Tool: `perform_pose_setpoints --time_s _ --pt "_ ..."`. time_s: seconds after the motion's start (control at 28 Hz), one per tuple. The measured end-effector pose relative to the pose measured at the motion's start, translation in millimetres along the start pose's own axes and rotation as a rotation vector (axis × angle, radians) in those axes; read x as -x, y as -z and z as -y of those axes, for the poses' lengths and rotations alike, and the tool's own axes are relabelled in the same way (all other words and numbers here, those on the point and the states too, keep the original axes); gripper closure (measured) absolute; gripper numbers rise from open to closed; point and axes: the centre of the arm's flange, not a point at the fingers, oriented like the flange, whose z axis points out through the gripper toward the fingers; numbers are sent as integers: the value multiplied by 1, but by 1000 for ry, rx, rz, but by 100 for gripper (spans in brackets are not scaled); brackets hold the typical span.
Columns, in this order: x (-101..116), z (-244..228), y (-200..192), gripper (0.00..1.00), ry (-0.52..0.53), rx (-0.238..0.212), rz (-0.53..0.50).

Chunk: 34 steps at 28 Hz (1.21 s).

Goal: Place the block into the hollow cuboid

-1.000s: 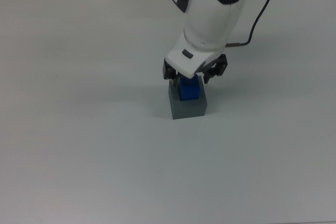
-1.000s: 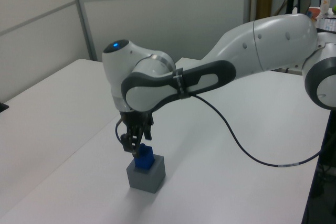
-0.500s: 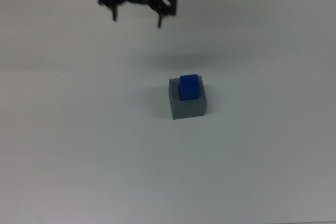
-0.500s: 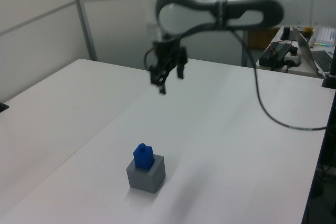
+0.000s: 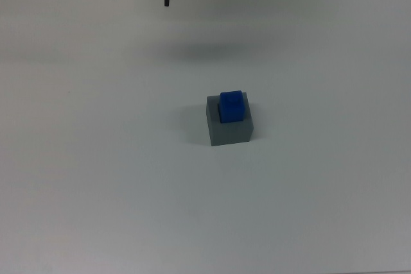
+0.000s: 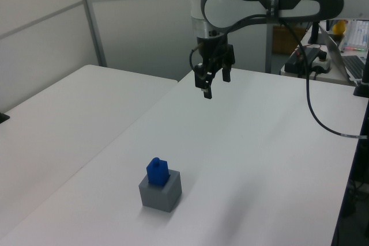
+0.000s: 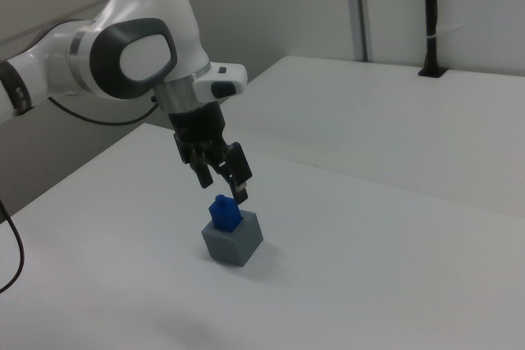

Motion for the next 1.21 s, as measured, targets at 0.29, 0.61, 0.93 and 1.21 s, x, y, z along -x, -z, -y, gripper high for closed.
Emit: perform_pose_setpoints --time_s 0.29,0.61,0.93,1.21 --pt "1 -24 4 0 -23 -48 -5" --pt "2 -28 7 0 -27 -54 -9" --pt "2 -24 9 0 -18 -55 -15" --pt "0 -19 8 0 -10 -55 -16"
